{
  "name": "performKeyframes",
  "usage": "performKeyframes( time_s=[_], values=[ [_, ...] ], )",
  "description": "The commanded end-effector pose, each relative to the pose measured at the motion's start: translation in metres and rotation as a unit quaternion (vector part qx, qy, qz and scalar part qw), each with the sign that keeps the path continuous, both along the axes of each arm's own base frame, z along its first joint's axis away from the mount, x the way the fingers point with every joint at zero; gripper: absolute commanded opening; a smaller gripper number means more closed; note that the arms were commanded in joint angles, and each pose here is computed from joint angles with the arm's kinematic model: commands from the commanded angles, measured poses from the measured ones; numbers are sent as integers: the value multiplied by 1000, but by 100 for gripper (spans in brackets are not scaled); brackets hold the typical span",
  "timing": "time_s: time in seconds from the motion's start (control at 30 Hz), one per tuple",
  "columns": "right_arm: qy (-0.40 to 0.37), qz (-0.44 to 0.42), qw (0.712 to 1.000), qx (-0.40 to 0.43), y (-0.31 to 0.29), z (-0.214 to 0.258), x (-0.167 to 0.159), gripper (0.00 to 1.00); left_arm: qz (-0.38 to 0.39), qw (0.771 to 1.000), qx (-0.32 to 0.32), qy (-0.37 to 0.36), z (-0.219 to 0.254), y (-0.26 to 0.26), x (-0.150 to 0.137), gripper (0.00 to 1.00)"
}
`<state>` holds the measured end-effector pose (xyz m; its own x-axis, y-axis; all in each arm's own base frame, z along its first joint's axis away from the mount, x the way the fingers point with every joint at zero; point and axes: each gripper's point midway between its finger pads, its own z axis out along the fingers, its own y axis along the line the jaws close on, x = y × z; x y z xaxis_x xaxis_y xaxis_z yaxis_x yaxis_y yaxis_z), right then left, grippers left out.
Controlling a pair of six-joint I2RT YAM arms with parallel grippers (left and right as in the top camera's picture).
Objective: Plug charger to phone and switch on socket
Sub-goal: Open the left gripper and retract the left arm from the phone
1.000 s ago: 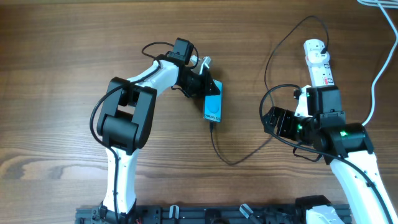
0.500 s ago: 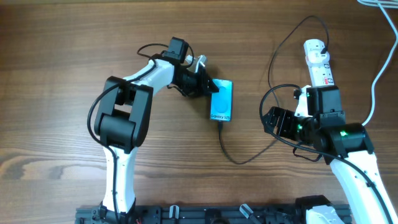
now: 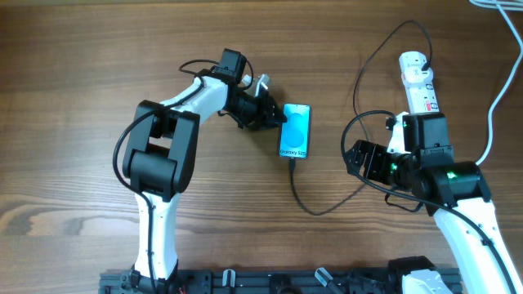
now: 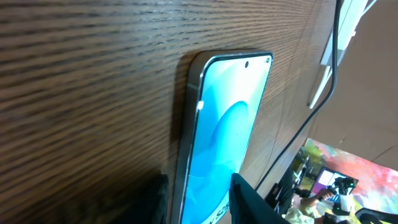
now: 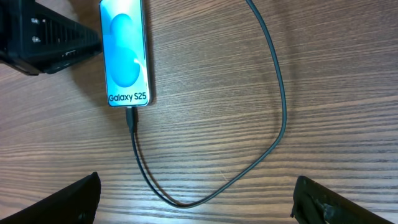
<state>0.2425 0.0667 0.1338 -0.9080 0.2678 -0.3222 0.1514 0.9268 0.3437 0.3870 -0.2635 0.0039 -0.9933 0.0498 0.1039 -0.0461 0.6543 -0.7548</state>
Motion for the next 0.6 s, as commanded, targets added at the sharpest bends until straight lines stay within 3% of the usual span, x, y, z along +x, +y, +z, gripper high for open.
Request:
performKeyframes(
  time_s=[0.0, 0.1, 0.13, 0.17, 0.37, 0.57],
  values=[
    [-5, -4, 1000, -5, -2, 3, 4, 100, 51, 993, 95, 43, -53, 47, -1, 33],
    [-12, -5, 1000, -5, -2, 4, 7, 100, 62, 994, 75, 49, -49, 53, 3, 21],
    [-34, -5, 999, -2, -1, 9, 16, 100, 69, 994, 74, 48, -48, 58, 7, 9],
    [-53, -3, 999, 5, 1, 14, 24, 100, 80, 993, 73, 47, -46, 66, 12, 4],
    [-36, 29, 997, 62, 23, 17, 14, 100, 138, 988, 62, -1, 20, 129, 38, 4],
    [-37, -11, 996, 86, 24, 20, 23, 100, 176, 969, 71, -160, 180, 206, 13, 4]
  ],
)
